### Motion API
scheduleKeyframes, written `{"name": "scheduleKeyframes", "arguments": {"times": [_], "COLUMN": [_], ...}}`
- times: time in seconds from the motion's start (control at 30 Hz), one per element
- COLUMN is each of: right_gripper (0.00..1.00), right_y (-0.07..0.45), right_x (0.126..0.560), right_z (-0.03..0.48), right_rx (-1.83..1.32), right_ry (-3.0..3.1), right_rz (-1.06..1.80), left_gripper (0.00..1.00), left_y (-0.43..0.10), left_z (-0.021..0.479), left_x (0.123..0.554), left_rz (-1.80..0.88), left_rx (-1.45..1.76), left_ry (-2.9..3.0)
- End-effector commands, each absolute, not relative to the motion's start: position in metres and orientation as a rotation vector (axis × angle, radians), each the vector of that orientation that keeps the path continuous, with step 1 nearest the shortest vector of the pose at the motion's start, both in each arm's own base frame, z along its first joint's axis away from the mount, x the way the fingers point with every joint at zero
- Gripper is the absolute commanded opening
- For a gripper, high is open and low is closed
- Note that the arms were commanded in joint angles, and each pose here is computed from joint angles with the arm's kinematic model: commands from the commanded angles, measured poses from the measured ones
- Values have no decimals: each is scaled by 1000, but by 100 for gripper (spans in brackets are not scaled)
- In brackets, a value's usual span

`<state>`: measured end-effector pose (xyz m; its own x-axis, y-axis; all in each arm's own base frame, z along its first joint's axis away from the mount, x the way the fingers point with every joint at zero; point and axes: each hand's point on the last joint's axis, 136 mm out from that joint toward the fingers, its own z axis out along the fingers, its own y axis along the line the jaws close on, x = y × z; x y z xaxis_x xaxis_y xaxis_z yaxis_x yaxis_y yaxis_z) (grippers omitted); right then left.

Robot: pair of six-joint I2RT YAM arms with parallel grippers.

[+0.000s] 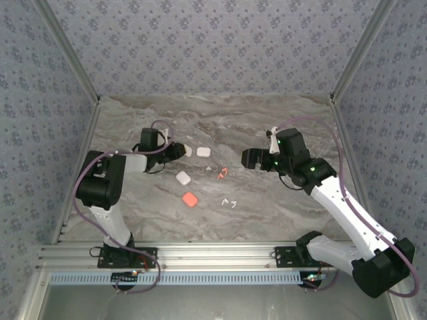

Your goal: Insert wireless bluetooth earbuds into charging case

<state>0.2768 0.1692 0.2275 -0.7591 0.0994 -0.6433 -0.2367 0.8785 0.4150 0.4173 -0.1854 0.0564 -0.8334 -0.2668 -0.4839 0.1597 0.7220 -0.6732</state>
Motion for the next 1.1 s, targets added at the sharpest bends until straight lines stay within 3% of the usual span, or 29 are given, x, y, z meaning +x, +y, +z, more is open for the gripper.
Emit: {"name": "scheduleKeyframes", "arguments": {"times": [0.0, 0.3, 0.57, 0.87, 1.07], "right_gripper": [100, 100, 100, 97, 86], "right_y": [170, 172, 196, 285, 349], "right_x": [274, 272, 264, 263, 266], "right_z": [224, 221, 198, 156, 119], "right_rx": [-85, -98, -213, -520, -754], "right_ry": [2372, 2401, 2517, 2609, 2623], "right_rz": [653, 641, 502, 367, 272], "left_gripper": [35, 52, 67, 85, 99], "left_y": [-184, -172, -154, -111, -65], "left_z": [64, 76, 134, 216, 233], "left_x": [428, 430, 423, 383, 351], "left_rz": [-979, -885, -814, -626, -491], "left_rx": [-81, -59, 5, -20, -186], "left_ry": [2328, 2318, 2228, 2068, 2072]}}
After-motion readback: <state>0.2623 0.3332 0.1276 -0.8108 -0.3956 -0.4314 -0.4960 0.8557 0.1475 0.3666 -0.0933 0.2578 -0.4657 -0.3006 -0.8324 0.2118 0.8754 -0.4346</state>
